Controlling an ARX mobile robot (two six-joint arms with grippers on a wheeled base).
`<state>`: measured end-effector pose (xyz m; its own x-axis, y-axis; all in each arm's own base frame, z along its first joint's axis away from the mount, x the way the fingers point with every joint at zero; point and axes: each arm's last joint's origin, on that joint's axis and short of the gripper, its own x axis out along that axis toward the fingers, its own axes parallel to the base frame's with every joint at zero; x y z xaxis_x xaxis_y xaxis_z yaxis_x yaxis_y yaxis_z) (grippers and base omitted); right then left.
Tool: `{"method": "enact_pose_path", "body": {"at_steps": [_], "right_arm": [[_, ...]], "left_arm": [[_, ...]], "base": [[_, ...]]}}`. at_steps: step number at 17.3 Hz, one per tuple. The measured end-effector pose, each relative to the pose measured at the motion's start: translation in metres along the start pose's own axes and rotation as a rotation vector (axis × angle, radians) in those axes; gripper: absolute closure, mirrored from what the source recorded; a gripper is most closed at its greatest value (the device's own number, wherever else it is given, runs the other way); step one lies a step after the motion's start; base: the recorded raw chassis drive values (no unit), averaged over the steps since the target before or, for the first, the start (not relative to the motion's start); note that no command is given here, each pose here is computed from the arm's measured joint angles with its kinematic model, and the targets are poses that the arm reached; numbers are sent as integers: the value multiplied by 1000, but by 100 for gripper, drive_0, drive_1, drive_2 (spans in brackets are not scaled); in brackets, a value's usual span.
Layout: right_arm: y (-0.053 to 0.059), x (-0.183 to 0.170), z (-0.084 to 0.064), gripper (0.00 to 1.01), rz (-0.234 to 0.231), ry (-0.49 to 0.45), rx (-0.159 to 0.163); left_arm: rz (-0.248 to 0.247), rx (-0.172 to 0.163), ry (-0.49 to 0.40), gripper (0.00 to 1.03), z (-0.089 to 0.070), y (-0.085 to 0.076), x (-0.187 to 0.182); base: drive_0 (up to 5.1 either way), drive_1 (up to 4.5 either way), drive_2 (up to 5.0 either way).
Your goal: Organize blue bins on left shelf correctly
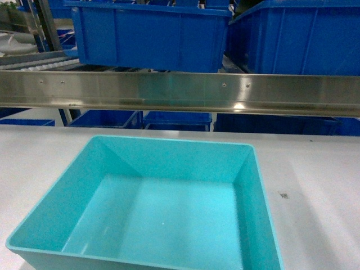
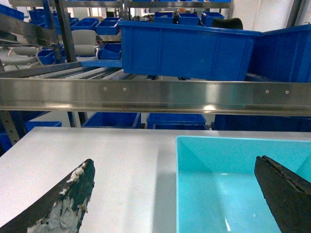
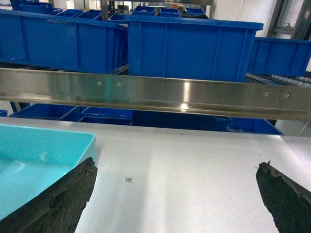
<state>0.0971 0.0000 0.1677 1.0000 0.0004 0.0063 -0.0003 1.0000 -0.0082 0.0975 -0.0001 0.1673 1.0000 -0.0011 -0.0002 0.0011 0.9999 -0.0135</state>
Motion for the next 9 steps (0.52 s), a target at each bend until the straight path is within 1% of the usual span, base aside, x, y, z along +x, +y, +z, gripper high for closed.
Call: {"method": "enact_pose_path", "body": {"at_steps": [9], "right_arm": [[0,0,0,3,0,0,0]], "left_arm": [[0,0,0,5,0,0,0]], "base": [[0,0,0]]}}
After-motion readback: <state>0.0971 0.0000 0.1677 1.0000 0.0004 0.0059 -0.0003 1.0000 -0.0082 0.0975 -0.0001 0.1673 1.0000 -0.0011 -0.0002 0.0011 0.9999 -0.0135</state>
